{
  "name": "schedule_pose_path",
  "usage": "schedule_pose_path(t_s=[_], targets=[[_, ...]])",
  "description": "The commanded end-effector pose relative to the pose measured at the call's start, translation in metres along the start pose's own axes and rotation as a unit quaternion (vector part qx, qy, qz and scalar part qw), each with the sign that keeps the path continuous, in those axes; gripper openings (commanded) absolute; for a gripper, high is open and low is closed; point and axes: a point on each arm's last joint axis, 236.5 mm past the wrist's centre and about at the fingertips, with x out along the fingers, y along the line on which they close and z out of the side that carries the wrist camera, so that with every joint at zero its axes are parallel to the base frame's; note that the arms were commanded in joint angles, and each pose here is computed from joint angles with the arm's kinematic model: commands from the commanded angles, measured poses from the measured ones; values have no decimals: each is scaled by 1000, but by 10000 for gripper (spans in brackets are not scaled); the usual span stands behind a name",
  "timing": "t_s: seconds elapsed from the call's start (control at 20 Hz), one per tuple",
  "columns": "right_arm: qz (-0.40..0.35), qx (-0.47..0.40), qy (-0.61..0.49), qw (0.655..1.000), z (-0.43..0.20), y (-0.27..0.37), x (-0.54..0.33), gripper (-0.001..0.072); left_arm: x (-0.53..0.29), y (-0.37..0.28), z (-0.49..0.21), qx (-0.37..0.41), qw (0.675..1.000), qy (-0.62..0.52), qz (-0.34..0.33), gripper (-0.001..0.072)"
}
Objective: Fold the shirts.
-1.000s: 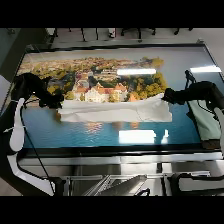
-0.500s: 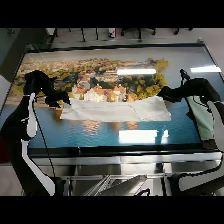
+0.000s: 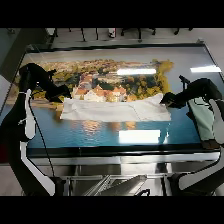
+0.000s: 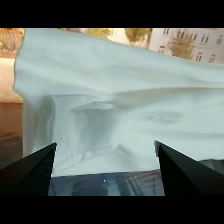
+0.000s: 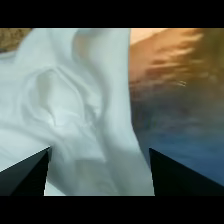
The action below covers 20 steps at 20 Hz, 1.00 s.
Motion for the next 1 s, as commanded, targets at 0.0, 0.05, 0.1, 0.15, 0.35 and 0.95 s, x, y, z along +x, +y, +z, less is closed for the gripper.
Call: schedule_pose_path(t_s=[0.0, 0.05, 0.1, 0.15, 0.35, 0.95], targets=[[9, 17, 38, 999, -14, -18, 18, 703, -27, -8, -2, 1, 1000, -23, -8, 714], [16, 19, 42, 999, -15, -18, 23, 701, -34, -10, -2, 4, 999, -32, -7, 714], [34, 17, 49, 998, -18, -12, 27, 685, -40, -13, -2, 6, 999, -39, -8, 714], [58, 14, 56, 997, -20, -1, 30, 585, -46, -16, -2, 9, 999, -46, -8, 714], [114, -9, 72, 991, -27, 28, 37, 496, -64, -38, 4, 29, 996, -86, -11, 645], [120, -63, 31, 990, -10, 53, 1, 23, 16, -198, -13, 137, 978, -101, -124, 23]])
